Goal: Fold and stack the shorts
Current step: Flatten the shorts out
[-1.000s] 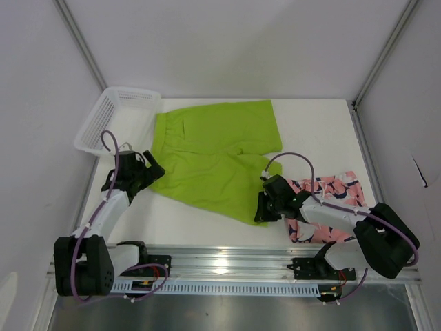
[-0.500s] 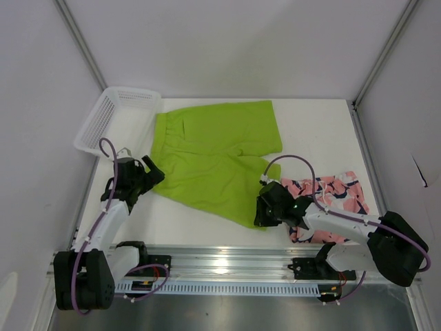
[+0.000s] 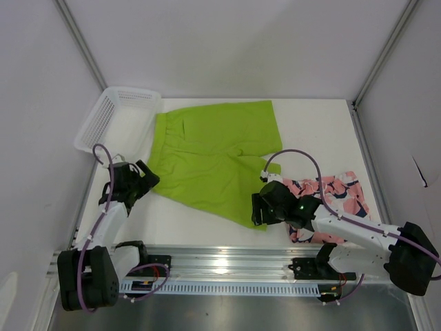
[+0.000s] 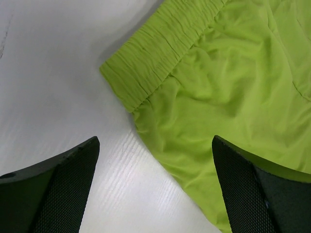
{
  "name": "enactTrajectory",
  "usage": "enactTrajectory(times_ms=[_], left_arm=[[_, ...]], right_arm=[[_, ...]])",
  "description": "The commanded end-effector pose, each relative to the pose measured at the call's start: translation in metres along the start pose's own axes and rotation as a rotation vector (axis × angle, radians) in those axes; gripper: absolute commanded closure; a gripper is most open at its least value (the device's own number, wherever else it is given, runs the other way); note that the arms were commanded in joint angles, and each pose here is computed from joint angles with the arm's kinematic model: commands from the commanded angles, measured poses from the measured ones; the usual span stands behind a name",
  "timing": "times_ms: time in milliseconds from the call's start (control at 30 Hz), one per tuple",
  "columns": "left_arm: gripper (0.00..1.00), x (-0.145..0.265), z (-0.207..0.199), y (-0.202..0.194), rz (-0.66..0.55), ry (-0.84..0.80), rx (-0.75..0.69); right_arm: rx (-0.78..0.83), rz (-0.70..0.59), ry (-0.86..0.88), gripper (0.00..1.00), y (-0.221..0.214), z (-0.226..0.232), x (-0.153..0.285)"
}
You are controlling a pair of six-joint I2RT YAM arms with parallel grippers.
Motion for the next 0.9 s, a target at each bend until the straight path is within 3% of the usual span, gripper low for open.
enactTrajectory(times_ms=[0,333,633,867], left_arm=[[0.03,-0.005,0.003,-0.001,0.004,-0.015,0.055],[0.09,-0.009,0.020,-0.003,-0.006,0.031,0.098],[0.10,-0.017,0.029,0.002,-0.030,0.060,0.154],[0.11,-0.016,0.031,0.002,-0.040,0.064,0.156]], right_arm=[[0.063,-0.010,-0.094,0.28,0.004,-0.005,0.011],[-0.157,-0.017,-0.090,0.30,-0.017,-0.011,0.008],[-0.343,-0.020,0.100,0.32,-0.028,0.002,-0.013],[-0.454,0.011,0.147,0.36,-0.036,0.001,-0.027]])
Point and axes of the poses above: each gripper's point midway between its finger pads, its own x axis back along the fingers, its own z axis along the line the jaws close on, y = z × x, the point moved 3 cm from there along x, back along the fingers, and after that the axes turned 1 degree about -x, right-handed, at the moved point
